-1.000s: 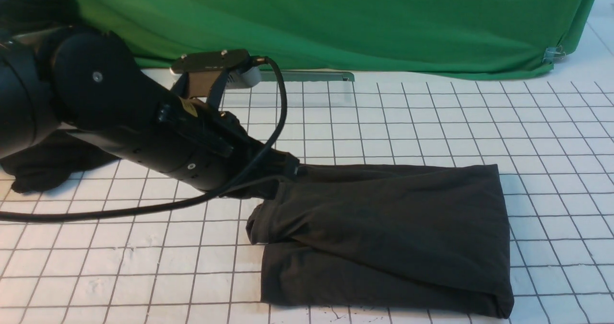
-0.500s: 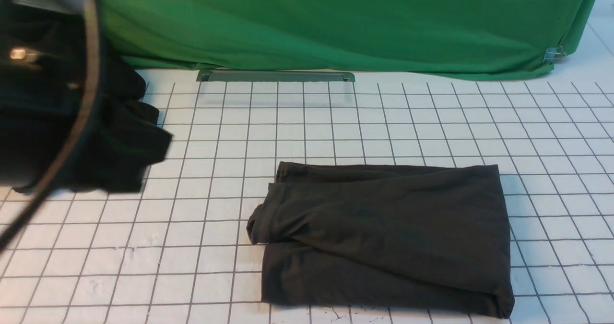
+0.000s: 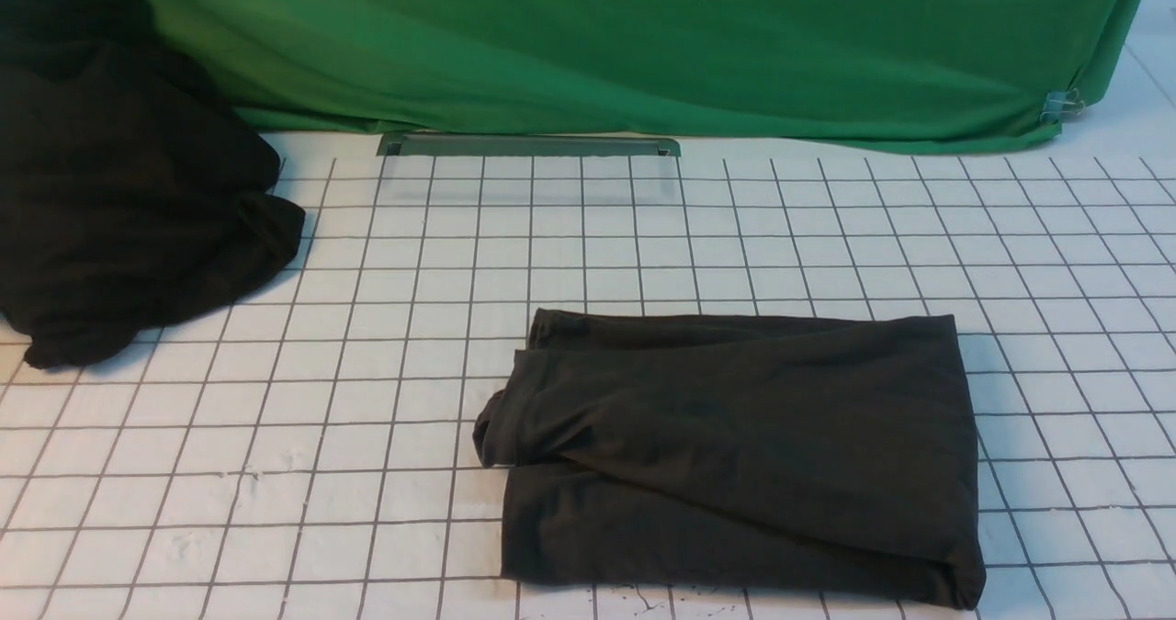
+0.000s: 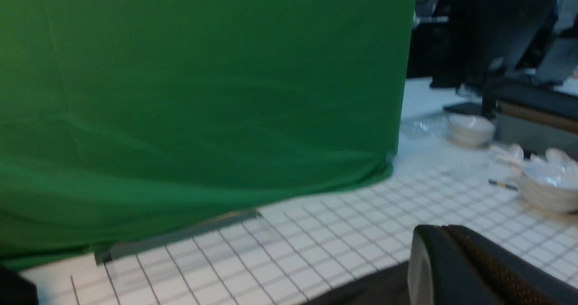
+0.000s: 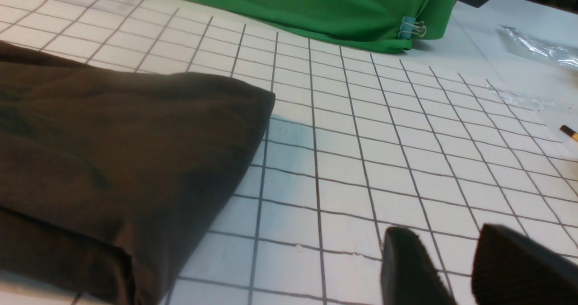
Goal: Fold a long-sleeved shirt over a white checkered tablecloth.
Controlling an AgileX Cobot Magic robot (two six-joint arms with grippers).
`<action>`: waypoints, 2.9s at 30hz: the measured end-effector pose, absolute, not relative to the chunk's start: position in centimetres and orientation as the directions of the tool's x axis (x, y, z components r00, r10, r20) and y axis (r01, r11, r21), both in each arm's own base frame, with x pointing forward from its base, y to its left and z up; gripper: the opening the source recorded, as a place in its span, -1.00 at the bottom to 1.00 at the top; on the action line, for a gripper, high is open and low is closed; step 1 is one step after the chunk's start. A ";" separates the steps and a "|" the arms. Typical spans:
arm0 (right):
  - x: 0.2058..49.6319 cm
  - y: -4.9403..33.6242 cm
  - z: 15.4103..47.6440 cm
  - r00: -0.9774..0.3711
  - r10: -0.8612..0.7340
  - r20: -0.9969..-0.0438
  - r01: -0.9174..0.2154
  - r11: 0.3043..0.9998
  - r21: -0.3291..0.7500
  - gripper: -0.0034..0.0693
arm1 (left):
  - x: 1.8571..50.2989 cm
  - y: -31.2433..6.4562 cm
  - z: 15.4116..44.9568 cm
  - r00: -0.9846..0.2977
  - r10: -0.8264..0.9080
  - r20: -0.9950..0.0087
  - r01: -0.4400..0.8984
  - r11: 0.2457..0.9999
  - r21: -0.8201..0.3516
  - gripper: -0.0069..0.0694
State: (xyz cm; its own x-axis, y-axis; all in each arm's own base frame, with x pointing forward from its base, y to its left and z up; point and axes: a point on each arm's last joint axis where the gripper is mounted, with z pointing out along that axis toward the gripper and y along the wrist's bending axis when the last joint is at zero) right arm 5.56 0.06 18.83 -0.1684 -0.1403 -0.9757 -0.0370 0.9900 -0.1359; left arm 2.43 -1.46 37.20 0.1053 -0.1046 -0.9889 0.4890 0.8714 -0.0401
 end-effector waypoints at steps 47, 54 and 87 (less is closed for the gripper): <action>5.6 0.1 18.9 -0.164 -0.140 -0.976 -0.037 0.990 -0.136 -0.24 | 5.7 0.5 19.9 -0.053 -0.053 -0.997 -0.085 0.995 -0.048 -0.81; 5.6 0.1 18.9 -0.164 -0.140 -0.976 -0.037 0.990 -0.136 -0.24 | 5.6 0.2 19.4 -0.102 -0.068 -0.992 -0.040 0.997 -0.064 -0.81; 5.6 0.1 18.9 -0.164 -0.140 -0.976 -0.037 0.990 -0.136 -0.24 | 5.6 0.4 19.0 -0.151 -0.046 -0.988 -0.093 0.995 -0.032 -0.81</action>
